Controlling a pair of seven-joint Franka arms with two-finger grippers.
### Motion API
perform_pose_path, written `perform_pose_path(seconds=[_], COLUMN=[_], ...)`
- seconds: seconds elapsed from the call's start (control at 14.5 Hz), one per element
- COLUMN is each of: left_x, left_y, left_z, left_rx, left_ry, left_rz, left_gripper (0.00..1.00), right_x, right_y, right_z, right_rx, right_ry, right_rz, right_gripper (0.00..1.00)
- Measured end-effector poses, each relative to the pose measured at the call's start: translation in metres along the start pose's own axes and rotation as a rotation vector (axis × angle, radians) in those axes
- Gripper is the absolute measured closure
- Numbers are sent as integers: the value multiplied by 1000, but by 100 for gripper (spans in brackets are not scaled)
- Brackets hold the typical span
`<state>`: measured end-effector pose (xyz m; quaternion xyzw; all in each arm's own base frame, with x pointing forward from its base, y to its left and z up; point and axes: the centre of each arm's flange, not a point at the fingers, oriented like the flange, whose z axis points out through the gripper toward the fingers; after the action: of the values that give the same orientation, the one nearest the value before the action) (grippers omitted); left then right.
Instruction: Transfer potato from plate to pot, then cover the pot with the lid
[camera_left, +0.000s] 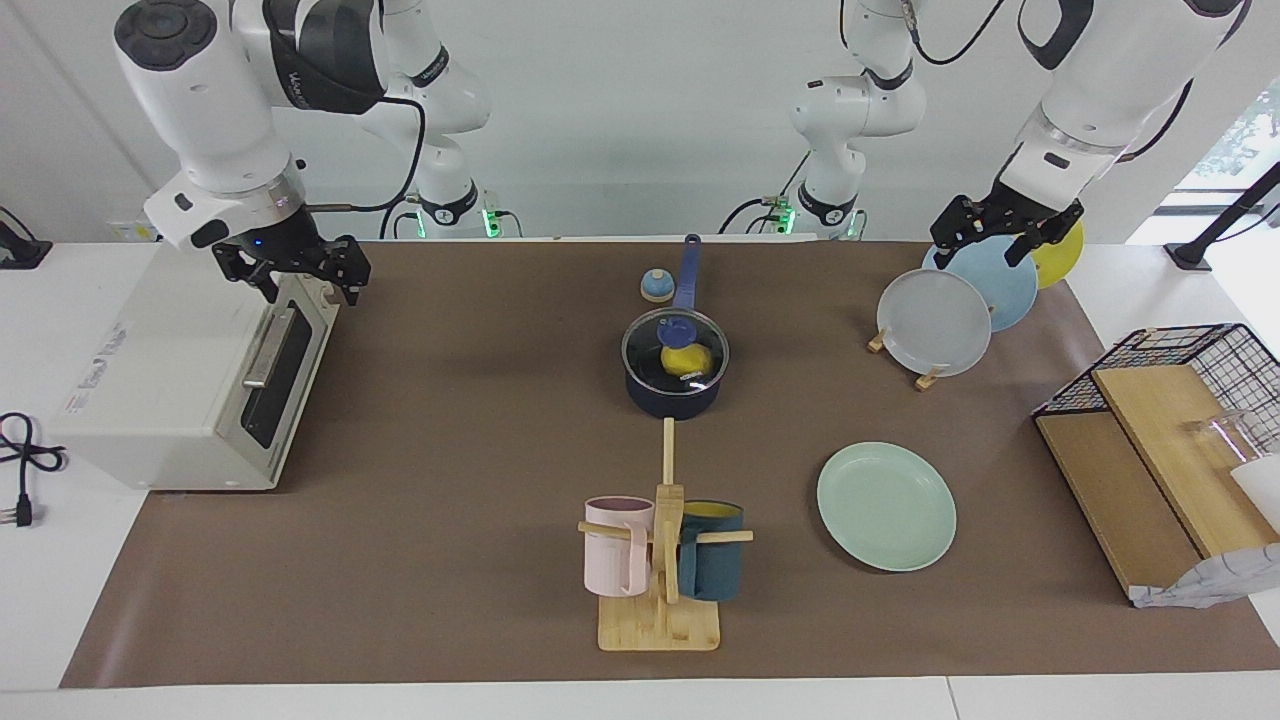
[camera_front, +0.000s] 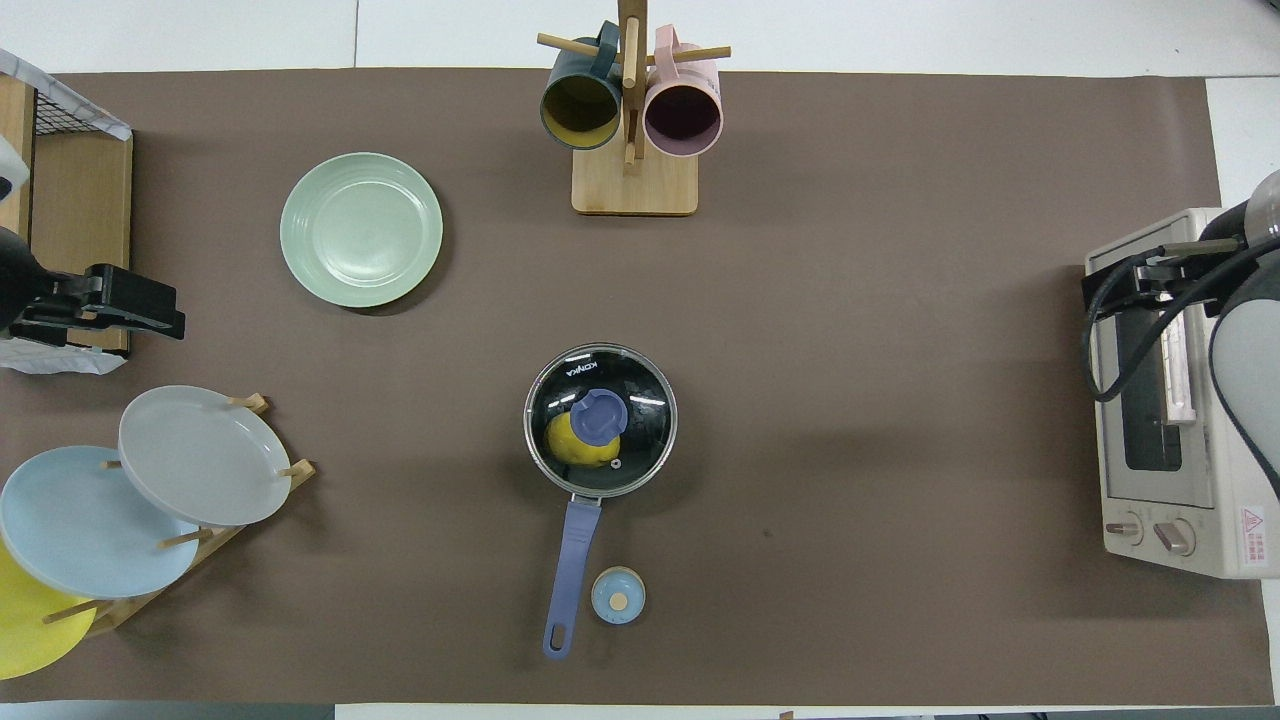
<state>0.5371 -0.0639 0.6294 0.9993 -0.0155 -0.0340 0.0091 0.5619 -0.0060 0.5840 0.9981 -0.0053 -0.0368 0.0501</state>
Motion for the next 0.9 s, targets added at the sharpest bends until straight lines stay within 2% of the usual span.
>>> perform_pose_path(seconds=[0.28,0.9], left_x=[0,0], left_y=[0,0], left_z=[0,0], left_rx=[0,0], left_ry=[0,0], left_rz=[0,0], left_gripper=[0,0], right_x=[-3,-1], right_y=[2,4], right_z=[12,7], right_rx=[0,1], right_ry=[-26,5], right_rz=[3,-21], right_gripper=[0,0])
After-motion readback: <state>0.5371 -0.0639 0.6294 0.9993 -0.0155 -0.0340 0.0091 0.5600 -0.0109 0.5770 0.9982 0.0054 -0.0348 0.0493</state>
